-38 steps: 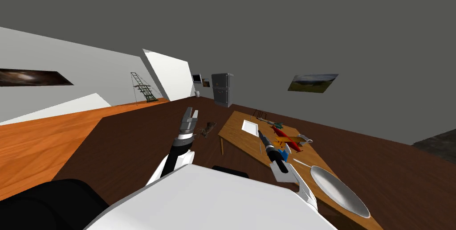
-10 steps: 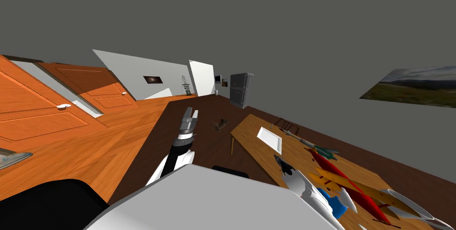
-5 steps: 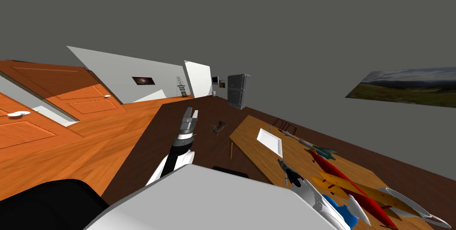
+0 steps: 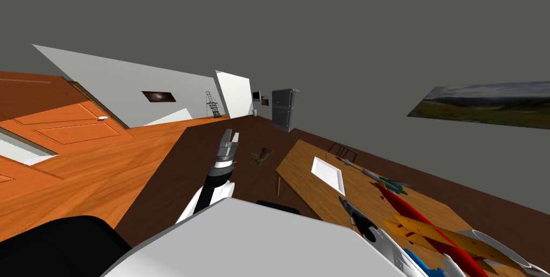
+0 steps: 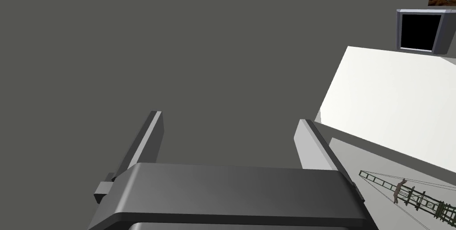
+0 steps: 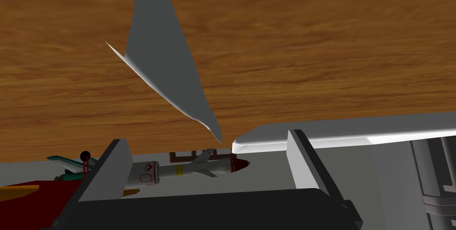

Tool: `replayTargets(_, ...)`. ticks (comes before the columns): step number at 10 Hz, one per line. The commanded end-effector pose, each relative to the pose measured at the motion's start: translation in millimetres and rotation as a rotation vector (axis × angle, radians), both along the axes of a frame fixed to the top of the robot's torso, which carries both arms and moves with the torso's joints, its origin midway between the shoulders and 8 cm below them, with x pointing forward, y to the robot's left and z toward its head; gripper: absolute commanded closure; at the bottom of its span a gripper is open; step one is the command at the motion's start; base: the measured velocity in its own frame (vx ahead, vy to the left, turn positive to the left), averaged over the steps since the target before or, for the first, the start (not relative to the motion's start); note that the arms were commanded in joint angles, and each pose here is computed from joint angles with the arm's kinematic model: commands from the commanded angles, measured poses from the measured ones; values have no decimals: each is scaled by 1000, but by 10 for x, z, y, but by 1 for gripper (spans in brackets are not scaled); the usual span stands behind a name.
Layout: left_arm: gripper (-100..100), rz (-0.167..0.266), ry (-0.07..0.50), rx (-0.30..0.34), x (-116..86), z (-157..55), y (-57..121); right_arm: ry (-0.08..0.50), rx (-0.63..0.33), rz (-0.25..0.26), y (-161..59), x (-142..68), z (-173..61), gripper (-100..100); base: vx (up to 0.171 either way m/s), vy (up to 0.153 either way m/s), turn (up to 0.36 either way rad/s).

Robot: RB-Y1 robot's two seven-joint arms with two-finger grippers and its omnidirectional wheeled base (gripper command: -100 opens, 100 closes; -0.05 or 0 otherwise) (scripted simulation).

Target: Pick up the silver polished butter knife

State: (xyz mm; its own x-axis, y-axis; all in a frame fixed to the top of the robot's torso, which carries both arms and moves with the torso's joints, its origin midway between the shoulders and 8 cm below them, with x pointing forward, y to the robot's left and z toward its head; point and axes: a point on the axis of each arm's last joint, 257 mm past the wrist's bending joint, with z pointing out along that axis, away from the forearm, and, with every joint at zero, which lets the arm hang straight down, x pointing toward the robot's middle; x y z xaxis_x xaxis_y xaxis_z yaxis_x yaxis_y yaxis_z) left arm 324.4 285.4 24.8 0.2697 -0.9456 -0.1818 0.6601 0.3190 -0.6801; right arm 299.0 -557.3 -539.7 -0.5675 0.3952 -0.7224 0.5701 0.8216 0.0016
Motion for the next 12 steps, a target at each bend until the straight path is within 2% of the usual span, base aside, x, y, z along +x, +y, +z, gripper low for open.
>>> replayTargets(1, 0, 0, 0, 0, 0, 0, 0, 8, -3, 14, -58, -150, -34, -100, 145, 34, -130)
replayTargets(2, 0, 0, 0, 0, 0, -1, 0, -6, 5, 32, -16, -108, -21, -100, 112, 37, -74)
replayTargets(3, 0, 0, 0, 0, 0, 0, 0, 7, 1, 42, -70, -253, -48, -100, 105, 32, -128)
replayTargets(4, 0, 0, 0, 0, 0, 0, 0, -2, 8, 53, -42, -226, -41, -100, 99, 42, -63)
replayTargets(5, 0, 0, 0, 0, 0, 0, 0, 12, 6, 63, -91, -378, -69, -100, 131, 68, -111)
replayTargets(6, 0, 0, 0, 0, 0, 0, 0, 3, 13, 75, -60, -350, -61, -100, 117, 50, -80)
replayTargets(7, 0, 0, 0, 0, 0, 0, 0, 15, 16, 89, -91, -496, -88, -100, 124, 46, -135)
replayTargets(8, 0, 0, 0, 0, 0, 0, 0, 9, 21, 96, -71, -479, -83, -100, 96, 38, -77)
replayTargets(9, 0, 0, 0, 0, 0, 0, 0, 19, 30, 116, -82, -619, -107, -100, -6, 40, -114)
replayTargets(11, 0, 0, 0, 0, 0, 0, 0, 18, 29, 112, -82, -590, -102, -100, 0, 24, -61)
replayTargets(12, 0, 0, 0, 0, 0, 1, 0, 17, 30, 114, -77, -593, -104, 100, 0, 0, 0)
